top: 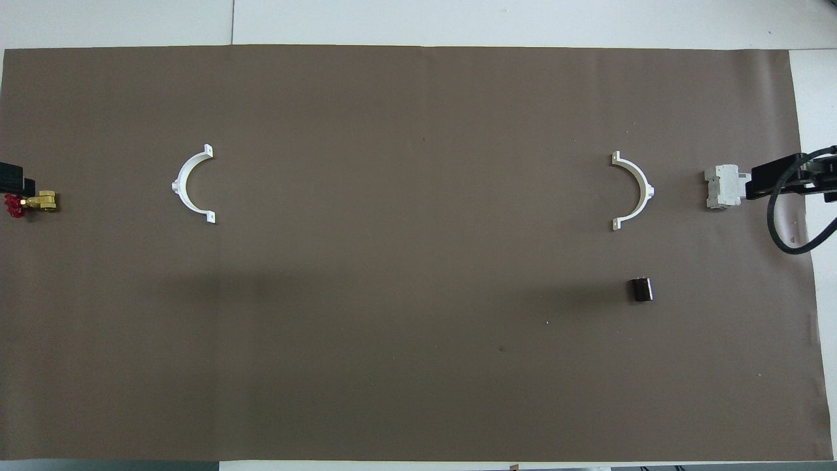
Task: Assemble drain pipe with both arms
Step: 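Reach the right gripper down to the white half-ring nearer it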
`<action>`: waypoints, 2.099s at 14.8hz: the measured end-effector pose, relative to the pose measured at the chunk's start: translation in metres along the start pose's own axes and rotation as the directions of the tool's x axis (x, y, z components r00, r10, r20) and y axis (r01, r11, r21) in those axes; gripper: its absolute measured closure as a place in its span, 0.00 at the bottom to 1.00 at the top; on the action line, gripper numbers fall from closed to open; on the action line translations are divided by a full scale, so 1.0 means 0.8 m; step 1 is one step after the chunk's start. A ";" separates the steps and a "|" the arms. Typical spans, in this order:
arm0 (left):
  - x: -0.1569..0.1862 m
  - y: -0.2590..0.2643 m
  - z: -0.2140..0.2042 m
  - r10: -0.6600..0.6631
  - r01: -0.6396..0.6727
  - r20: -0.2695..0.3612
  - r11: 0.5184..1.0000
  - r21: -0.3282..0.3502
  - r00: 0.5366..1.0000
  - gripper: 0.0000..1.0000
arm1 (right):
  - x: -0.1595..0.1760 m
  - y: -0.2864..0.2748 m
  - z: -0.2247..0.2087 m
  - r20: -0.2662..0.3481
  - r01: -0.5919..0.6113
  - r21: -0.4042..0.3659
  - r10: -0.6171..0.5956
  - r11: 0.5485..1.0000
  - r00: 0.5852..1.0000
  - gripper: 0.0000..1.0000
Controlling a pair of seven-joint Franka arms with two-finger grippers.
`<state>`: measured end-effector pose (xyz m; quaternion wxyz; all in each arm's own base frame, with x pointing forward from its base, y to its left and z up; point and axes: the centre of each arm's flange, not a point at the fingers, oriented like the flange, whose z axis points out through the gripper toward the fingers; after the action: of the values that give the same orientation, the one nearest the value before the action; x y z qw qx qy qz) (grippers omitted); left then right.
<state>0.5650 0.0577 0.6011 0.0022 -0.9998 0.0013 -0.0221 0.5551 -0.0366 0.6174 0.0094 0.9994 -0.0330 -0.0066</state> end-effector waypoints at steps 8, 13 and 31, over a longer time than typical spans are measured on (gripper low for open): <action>0.000 0.000 0.000 0.000 0.000 0.000 1.000 0.000 1.000 0.00 | 0.003 -0.005 0.005 -0.015 0.010 0.000 -0.010 1.000 1.000 0.00; 0.000 0.000 0.000 0.000 0.000 0.000 1.000 0.000 1.000 0.00 | 0.025 -0.017 0.080 -0.069 0.028 -0.001 -0.028 1.000 0.997 0.00; -0.006 0.001 0.004 0.000 0.000 0.034 1.000 -0.004 0.999 0.00 | 0.091 -0.004 0.396 -0.101 0.146 -0.017 -0.147 0.989 0.984 0.16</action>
<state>0.5603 0.0572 0.5981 0.0002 -1.0000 0.0014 -0.0050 0.6239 -0.0440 0.2996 0.0152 0.9981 0.0412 0.0437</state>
